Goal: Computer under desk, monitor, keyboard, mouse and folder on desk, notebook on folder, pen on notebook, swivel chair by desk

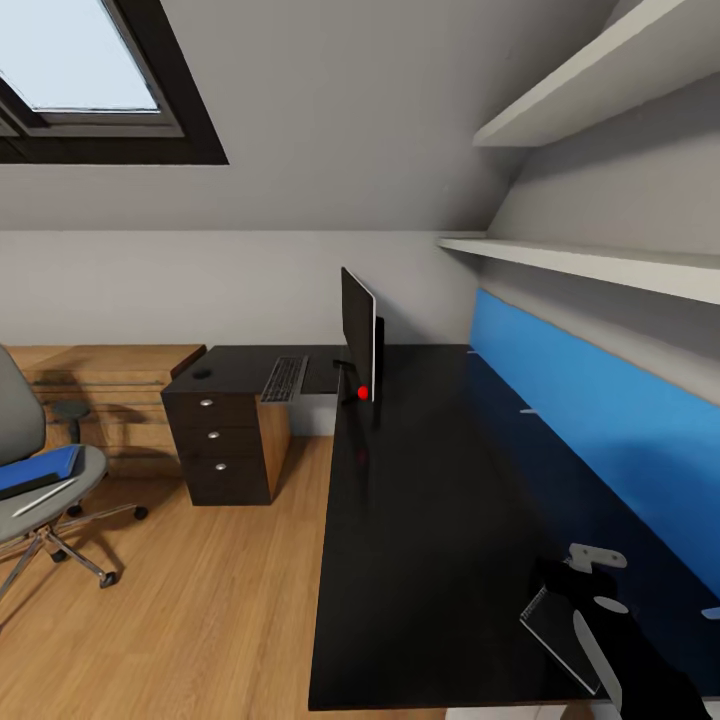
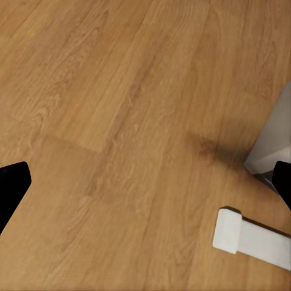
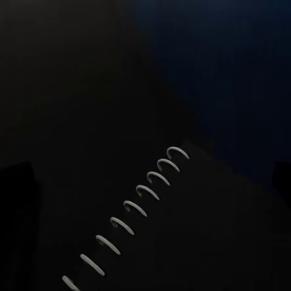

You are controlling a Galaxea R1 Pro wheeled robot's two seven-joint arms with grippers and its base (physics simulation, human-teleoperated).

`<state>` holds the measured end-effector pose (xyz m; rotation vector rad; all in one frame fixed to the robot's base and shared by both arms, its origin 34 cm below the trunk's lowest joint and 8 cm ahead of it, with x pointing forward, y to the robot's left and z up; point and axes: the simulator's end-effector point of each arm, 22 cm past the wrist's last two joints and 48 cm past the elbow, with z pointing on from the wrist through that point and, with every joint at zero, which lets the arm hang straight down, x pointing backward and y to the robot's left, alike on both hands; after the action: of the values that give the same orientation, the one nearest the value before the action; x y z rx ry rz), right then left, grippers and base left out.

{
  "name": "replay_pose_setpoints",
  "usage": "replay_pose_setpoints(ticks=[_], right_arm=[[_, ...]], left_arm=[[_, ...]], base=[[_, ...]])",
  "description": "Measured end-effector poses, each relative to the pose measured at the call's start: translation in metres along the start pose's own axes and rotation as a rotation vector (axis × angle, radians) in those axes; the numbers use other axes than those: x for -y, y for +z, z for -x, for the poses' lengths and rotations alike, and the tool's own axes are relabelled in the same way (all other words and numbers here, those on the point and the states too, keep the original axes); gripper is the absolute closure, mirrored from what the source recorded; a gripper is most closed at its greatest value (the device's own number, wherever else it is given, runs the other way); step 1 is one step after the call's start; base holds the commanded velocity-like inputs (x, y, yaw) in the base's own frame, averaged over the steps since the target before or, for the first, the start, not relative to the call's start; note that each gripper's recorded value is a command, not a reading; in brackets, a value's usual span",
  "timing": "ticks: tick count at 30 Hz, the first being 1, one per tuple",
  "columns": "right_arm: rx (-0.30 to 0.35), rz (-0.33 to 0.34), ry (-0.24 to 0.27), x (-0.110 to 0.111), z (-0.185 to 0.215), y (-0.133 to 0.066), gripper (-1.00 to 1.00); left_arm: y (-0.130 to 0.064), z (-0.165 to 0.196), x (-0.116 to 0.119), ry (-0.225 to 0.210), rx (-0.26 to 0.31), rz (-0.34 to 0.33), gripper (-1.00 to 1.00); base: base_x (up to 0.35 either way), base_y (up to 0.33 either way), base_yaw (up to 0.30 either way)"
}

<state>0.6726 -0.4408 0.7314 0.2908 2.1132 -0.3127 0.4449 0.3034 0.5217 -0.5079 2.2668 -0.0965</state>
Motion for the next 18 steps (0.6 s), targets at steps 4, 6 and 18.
replay_pose_setpoints(ticks=[4, 6, 18], right_arm=[[0.000, 0.000, 0.000, -0.0001, 0.0000, 0.0000, -1.00], [0.000, 0.000, 0.000, -0.0001, 0.0000, 0.0000, -1.00], [0.000, 0.000, -0.001, -0.0001, 0.0001, 0.0000, -1.00]], left_arm=[[0.0000, 0.0000, 0.0000, 0.000, 0.000, 0.000, -1.00], [0.0000, 0.0000, -0.0001, 0.000, 0.000, 0.000, -1.00], [0.0000, 0.0005, -0.0008, 0.001, 0.000, 0.000, -1.00]], base=[[0.000, 0.000, 0.000], [0.000, 0.000, 0.000], [0.000, 0.000, 0.000]])
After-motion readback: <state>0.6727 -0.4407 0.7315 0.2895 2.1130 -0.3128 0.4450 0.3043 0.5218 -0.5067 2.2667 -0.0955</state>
